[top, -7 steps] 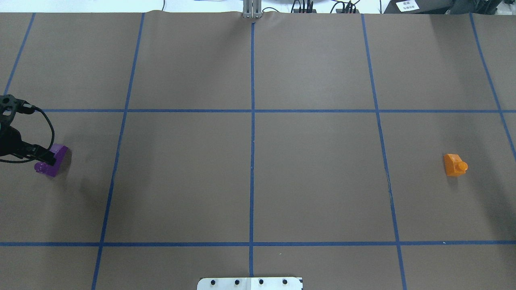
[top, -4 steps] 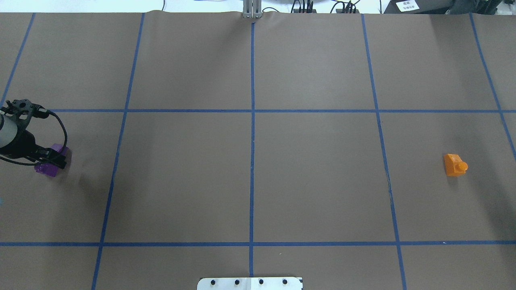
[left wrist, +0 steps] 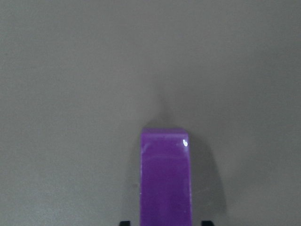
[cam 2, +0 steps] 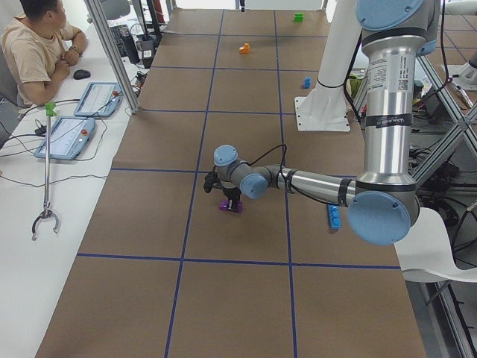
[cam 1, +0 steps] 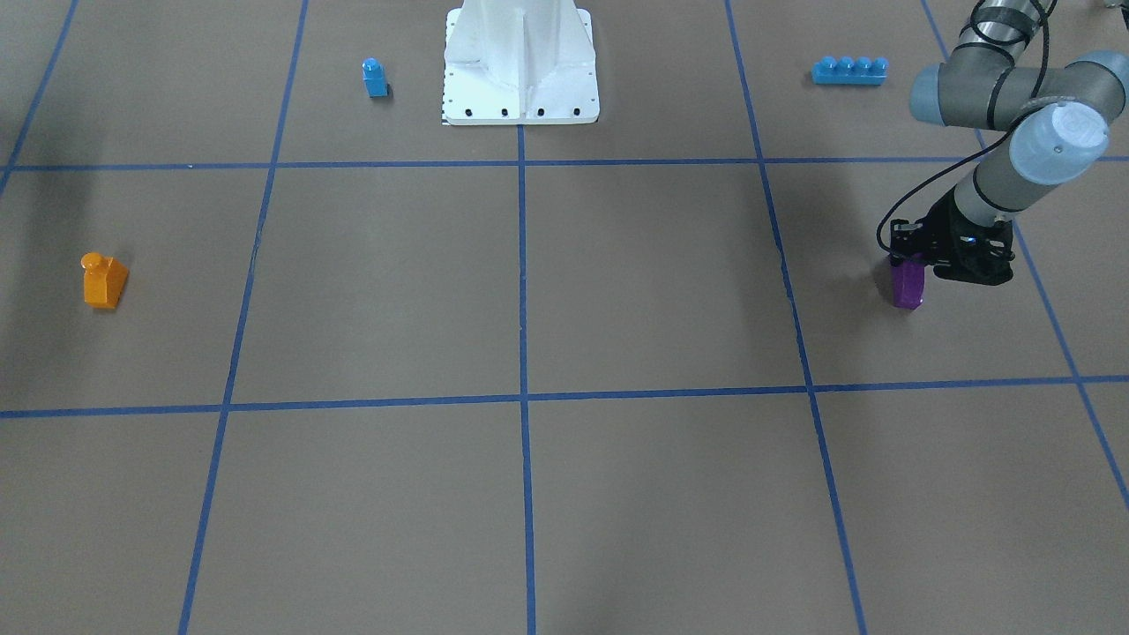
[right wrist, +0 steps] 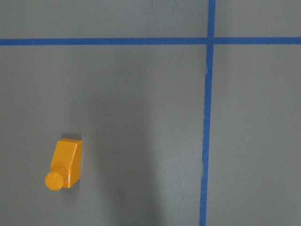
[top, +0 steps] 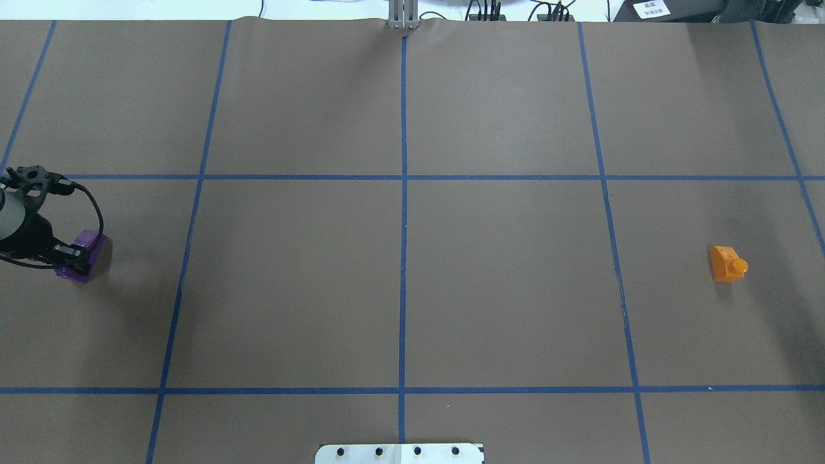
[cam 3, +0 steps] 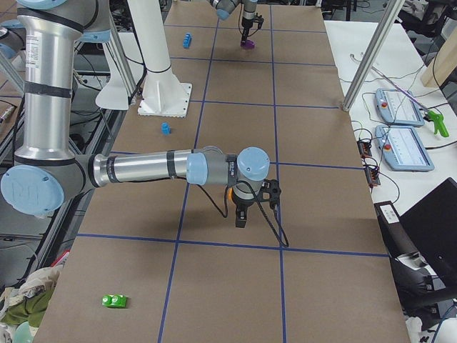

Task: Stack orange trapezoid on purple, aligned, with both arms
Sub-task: 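Carry the purple block with the left gripper to the table center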

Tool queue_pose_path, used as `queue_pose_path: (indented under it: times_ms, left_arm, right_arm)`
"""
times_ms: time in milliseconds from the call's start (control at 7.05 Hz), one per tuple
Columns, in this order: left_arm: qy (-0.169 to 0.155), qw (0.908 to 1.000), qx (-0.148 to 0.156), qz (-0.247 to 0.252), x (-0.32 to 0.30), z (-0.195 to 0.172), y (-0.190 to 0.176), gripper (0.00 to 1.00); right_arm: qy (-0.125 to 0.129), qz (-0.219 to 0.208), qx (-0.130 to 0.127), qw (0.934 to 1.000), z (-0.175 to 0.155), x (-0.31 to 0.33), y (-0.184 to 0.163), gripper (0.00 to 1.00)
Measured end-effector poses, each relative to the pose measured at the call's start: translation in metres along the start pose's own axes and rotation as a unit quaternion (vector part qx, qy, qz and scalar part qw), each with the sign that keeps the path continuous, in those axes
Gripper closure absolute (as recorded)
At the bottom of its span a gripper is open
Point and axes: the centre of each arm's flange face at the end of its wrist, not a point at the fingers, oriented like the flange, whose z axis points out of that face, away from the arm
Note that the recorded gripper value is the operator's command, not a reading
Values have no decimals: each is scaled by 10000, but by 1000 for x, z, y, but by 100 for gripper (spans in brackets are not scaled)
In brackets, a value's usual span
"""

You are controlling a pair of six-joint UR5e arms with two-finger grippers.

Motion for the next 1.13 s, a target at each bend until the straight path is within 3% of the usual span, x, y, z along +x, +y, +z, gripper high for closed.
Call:
queue_pose_path:
  times_ms: [284, 426, 709, 851, 1135]
  left_arm:
    - [348, 9993, 89, 57, 37, -31, -9, 100]
    - [481, 9987, 183, -30, 78, -59, -30, 100]
    - [742, 9958, 216, -491, 208, -110, -78, 100]
    - [837, 9951, 121, -505, 283, -109, -79, 100]
    - [630, 9966, 36, -526, 393, -105, -83, 100]
  right_arm:
    - [-28, -41, 44, 10000, -3, -4, 3, 0]
    - [-29, -50, 56, 10000, -4, -5, 5, 0]
    - [-39, -117, 125, 9998, -10, -12, 6, 0]
    - [-44, -162, 166, 9997, -15, -17, 6, 0]
    - [-39, -253, 167, 9995, -15, -23, 6, 0]
